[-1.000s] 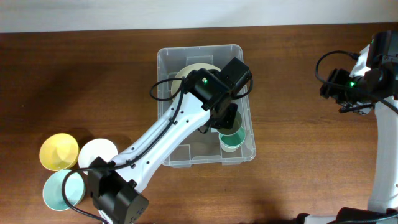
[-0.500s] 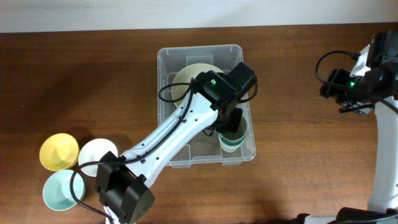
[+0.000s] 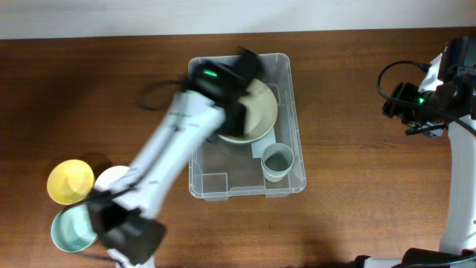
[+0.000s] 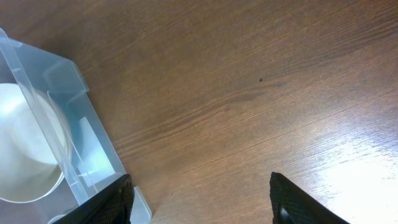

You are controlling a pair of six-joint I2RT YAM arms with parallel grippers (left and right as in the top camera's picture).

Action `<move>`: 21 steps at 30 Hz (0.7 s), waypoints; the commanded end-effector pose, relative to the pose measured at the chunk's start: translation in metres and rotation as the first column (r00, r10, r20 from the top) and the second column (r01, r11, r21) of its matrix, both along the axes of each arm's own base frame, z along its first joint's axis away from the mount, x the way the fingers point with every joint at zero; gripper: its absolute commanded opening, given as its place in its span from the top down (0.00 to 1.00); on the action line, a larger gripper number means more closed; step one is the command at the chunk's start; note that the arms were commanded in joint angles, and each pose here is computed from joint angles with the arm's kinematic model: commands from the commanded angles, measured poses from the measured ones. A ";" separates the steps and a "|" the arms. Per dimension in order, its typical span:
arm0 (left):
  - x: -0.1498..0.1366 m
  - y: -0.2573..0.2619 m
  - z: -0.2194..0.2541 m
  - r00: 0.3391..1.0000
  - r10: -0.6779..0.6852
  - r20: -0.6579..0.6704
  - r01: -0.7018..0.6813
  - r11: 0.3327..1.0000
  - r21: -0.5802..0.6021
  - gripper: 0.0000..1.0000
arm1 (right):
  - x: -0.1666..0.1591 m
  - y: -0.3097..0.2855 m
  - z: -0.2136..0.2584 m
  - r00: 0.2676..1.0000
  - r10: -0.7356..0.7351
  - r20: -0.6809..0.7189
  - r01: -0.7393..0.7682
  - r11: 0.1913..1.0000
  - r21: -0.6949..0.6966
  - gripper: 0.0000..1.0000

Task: Pack container
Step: 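Open the left gripper and withdraw it to the left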

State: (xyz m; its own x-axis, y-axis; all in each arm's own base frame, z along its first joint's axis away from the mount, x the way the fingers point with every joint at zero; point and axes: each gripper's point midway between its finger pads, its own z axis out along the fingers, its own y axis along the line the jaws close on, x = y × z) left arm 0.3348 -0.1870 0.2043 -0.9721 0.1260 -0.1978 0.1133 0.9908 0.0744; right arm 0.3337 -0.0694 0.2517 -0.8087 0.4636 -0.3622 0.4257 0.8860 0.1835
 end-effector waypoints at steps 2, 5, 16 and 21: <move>0.015 0.126 0.078 0.913 0.349 0.210 -0.348 0.936 -0.042 0.27 | 0.000 0.002 -0.002 1.000 0.014 -0.006 -0.014 1.000 0.000 0.34; 0.000 0.201 0.081 0.826 0.533 0.183 -0.539 0.842 -0.024 0.28 | 0.000 0.002 -0.002 1.000 0.014 -0.006 -0.014 1.000 -0.001 0.34; -0.041 0.219 -0.077 0.772 0.617 -0.156 -0.611 0.787 0.088 0.27 | 0.000 0.002 -0.002 1.000 0.014 -0.006 -0.014 1.000 -0.001 0.34; -0.068 0.214 -0.128 0.755 0.612 -0.236 -0.605 0.788 0.113 0.27 | 0.000 0.002 -0.002 1.000 0.014 -0.006 -0.014 1.000 -0.001 0.34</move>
State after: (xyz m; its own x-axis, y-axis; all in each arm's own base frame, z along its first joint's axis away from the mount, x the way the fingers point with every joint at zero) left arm 0.2788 0.0321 0.0944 -0.8679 -0.4966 0.0124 -0.4876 0.8564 0.1699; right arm 0.3337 -0.0694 0.2515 -0.8086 0.4636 -0.3623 0.4259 0.8860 0.1831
